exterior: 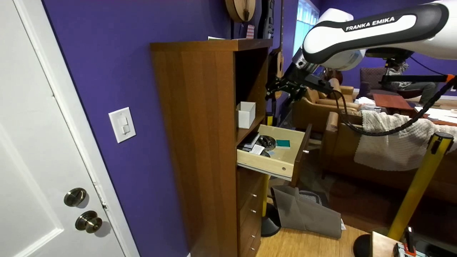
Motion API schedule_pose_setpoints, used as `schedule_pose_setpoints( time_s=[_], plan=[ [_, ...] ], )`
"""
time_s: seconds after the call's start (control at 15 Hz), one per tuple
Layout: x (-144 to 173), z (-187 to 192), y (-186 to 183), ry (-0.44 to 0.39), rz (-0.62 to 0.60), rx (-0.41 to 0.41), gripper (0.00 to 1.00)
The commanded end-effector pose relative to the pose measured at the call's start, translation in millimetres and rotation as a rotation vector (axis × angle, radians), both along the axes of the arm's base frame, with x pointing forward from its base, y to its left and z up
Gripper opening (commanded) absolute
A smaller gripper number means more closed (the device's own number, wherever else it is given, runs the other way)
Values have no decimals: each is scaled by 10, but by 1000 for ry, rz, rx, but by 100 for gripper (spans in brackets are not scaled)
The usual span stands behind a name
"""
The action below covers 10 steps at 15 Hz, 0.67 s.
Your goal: Put the small white drawer in the top drawer and then close the drawer
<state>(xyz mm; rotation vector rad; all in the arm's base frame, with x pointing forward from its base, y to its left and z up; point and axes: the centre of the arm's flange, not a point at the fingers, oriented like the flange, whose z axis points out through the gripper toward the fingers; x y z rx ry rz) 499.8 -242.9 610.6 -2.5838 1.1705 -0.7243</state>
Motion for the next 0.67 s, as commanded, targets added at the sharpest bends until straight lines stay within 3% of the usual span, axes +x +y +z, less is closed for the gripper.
schedule_pose_setpoints(
  time_s=[0.0,0.07,0.6],
  plan=[
    [279,-194,-175,-12,-67,5,100],
    [342,-248,-225,-39,-87,11,100],
    [563,-582,-452,-26,-169,56,100]
  ],
)
